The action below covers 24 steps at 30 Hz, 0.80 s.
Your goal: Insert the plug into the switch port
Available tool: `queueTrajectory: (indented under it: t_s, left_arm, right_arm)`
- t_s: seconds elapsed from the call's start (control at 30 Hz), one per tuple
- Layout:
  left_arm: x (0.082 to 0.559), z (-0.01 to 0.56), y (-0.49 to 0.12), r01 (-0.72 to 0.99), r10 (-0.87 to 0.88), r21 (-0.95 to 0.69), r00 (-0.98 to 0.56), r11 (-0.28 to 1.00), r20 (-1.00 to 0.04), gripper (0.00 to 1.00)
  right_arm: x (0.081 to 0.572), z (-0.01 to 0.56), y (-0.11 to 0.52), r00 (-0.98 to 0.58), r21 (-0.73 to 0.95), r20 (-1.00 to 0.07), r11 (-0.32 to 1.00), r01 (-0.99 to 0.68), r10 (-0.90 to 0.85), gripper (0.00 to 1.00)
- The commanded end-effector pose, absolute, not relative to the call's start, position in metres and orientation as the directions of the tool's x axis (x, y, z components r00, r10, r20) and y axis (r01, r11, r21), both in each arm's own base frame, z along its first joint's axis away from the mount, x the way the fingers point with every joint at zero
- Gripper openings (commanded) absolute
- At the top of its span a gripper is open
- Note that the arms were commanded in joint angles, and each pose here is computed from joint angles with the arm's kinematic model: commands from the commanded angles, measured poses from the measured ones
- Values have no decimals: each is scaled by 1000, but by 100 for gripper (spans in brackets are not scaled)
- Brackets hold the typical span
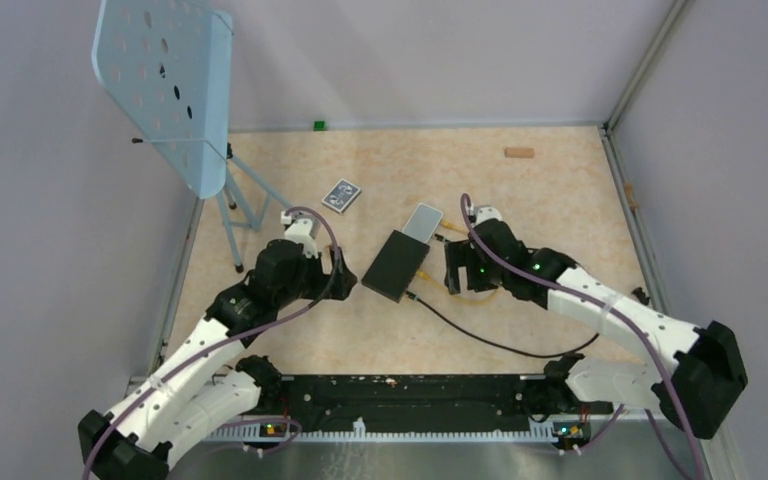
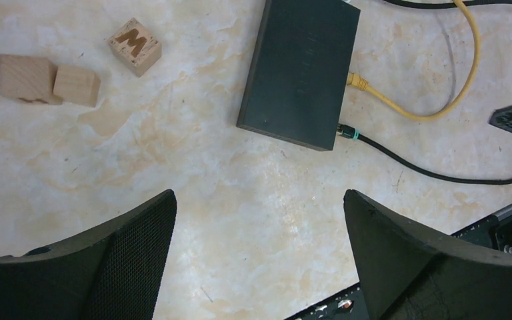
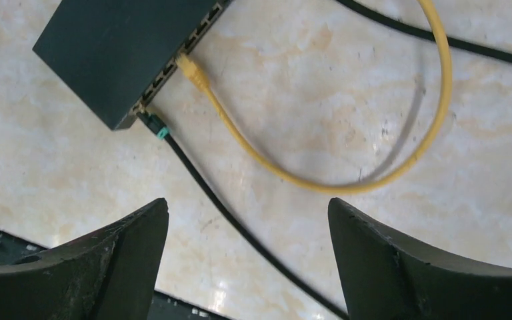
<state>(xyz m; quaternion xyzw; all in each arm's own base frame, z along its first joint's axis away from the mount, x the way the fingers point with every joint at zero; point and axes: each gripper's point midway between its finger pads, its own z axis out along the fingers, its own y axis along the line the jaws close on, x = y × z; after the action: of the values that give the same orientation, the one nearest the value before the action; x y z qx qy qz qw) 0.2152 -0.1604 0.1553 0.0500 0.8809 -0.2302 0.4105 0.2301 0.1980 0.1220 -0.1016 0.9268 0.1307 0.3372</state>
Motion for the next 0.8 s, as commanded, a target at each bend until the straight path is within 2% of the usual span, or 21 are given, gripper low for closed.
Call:
queueTrajectory:
  t_s: [0.0,0.17,0.3,0.5,0.57,0.77]
  left_arm:
    - [212,186,-148,246,-149,-367,-614,897,-775,99]
    - [206,210,-140,264,-179,-376,-555,888,-812,99]
    - [201,221,-135,274,-173,-366,-539,889,-824,99]
    - [193,233,-136,325,-170,-370,-507,871,-845,99]
    - [191,238,-137,350,-178,-375,-482,858,-858,99]
    - [185,245,-134,374,-209,-387,-437,843,-875,99]
  right_arm:
    - [196,144,174,-801,244,-598,947,-210,-23,87]
    - [175,174,171,-816,426,-573,878,-218,75,87]
    - [168,196,164,-795,502,-588,837,-216,147,88]
    - [164,241,135,-637,517,-718,828,-217,281,88]
    - [164,248,113,-560,492,-761,854,-170,327,88]
    - [150,260,83,-422,483,-823,860,-166,381,90]
